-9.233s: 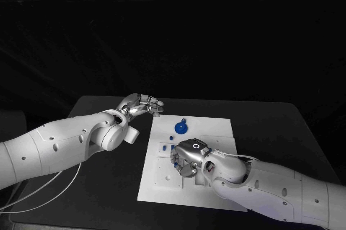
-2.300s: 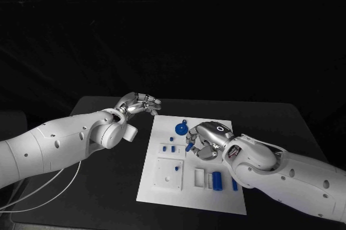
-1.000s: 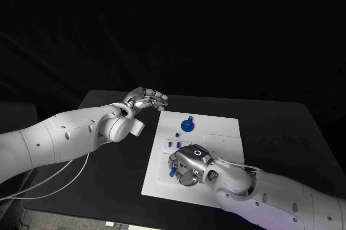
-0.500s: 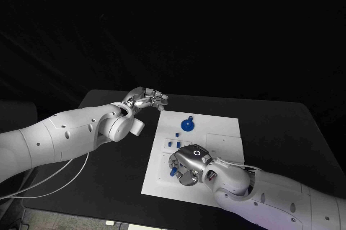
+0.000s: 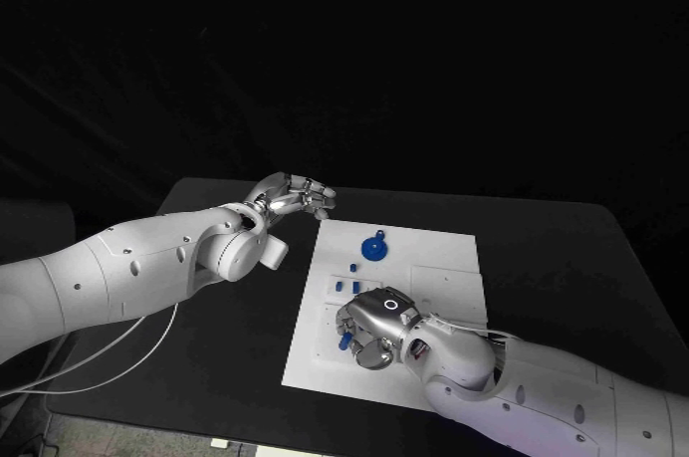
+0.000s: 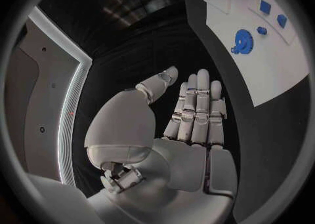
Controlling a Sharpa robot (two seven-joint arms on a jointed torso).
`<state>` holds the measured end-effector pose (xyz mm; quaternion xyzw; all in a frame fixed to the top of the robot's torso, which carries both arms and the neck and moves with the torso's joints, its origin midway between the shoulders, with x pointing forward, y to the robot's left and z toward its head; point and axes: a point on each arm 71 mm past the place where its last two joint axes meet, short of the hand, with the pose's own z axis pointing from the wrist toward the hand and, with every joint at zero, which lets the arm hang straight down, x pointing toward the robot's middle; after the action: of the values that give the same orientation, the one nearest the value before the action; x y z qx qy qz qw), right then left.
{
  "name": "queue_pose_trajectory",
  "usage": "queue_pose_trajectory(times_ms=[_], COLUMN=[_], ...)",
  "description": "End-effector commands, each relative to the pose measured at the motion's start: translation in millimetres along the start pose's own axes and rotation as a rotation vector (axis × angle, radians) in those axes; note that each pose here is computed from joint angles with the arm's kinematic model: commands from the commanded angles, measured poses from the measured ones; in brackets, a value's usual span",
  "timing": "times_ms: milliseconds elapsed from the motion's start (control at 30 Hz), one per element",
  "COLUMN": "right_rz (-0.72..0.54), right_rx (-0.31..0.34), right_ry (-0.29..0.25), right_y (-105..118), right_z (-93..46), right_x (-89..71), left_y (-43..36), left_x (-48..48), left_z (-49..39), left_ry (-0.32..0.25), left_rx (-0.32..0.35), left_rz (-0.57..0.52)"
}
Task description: Assemble the parts on the task board
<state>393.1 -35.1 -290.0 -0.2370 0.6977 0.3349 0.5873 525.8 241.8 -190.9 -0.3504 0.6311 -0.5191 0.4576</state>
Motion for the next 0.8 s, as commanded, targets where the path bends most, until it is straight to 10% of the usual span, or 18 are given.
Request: queue_pose_trajectory(times_ms=[33, 800], right_rz=[-0.016, -0.051], right_rx=[0.001, -0.015], right_ry=[0.005, 0.083], right_y=[0.6, 8.1], right_z=[0.1, 2.8], right_x=[1.0, 15.4], left_y=[-1.4, -1.5], left_x=[2.2, 2.3], left_z=[0.4, 0.3], left_ry=[0.013, 0.014], left_rx=[0.008, 0.007], left_rz=[-0.009, -0.009])
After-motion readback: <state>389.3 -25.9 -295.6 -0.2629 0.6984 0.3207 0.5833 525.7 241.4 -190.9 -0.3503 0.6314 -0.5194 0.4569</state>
